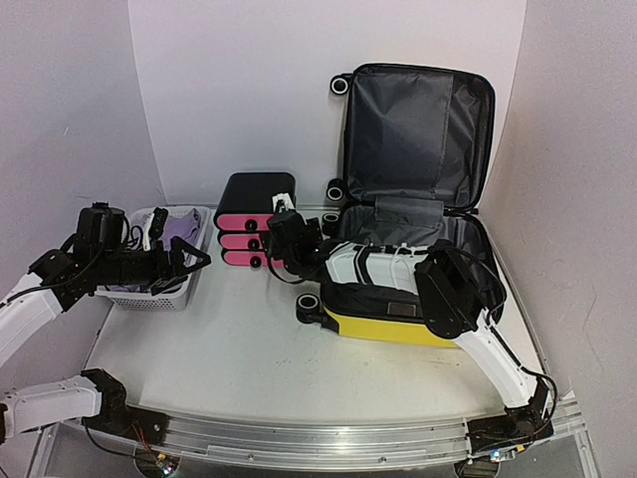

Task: Open, take out, and arrange the luggage

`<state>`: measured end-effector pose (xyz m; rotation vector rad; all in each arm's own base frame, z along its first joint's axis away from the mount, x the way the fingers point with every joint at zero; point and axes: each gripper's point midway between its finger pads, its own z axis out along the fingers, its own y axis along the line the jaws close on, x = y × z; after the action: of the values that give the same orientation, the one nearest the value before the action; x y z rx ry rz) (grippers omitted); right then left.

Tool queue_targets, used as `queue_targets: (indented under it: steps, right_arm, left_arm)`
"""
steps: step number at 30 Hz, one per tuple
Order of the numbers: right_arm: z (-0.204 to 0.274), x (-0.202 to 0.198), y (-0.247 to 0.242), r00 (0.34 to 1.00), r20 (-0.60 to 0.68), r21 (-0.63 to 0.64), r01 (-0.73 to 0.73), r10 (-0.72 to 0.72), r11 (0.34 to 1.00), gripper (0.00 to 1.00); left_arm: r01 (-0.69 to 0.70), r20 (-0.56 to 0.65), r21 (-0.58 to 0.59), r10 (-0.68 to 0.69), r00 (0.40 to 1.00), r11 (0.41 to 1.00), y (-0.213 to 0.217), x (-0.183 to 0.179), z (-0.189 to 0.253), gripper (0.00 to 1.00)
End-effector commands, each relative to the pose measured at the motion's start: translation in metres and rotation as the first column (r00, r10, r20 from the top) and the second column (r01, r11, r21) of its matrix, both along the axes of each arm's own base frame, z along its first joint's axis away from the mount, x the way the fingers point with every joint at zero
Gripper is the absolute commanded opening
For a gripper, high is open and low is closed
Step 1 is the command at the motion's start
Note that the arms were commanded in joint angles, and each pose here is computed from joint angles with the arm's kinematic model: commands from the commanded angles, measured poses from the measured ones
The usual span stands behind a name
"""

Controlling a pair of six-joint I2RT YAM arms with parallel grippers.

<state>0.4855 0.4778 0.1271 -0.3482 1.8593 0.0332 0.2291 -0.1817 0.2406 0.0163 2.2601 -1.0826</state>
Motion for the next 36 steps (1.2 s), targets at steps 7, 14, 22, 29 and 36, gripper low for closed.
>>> queue_targets:
  steps: [7,14,22,29,36]
  right_arm:
    - [0.030,0.018,0.002,0.989,0.116,0.111,0.080,-0.093,0.991,0.98]
    - [0.034,0.005,0.011,0.997,0.075,0.094,-0.013,0.006,0.996,0.98]
    - [0.109,-0.073,-0.048,0.957,-0.153,0.003,-0.250,0.248,0.968,0.98]
    - [0.105,-0.110,-0.192,0.937,-0.313,0.026,-0.154,0.154,0.988,0.98]
    - [0.116,-0.147,-0.267,0.957,-0.284,-0.008,-0.061,0.056,0.998,0.98]
  left_arm:
    - [0.005,0.051,-0.037,-0.003,0.999,0.999,-0.001,-0.002,0.018,0.95]
    - [0.002,0.065,-0.008,-0.001,0.998,1.000,0.000,0.003,0.014,0.95]
    - [-0.035,0.219,0.119,0.008,0.976,0.992,-0.009,0.038,0.006,0.76]
    - [-0.069,0.272,0.304,-0.017,0.962,0.950,-0.054,0.087,-0.035,0.50]
    - [-0.159,0.369,0.341,0.024,0.929,0.927,-0.089,0.154,-0.087,0.38]
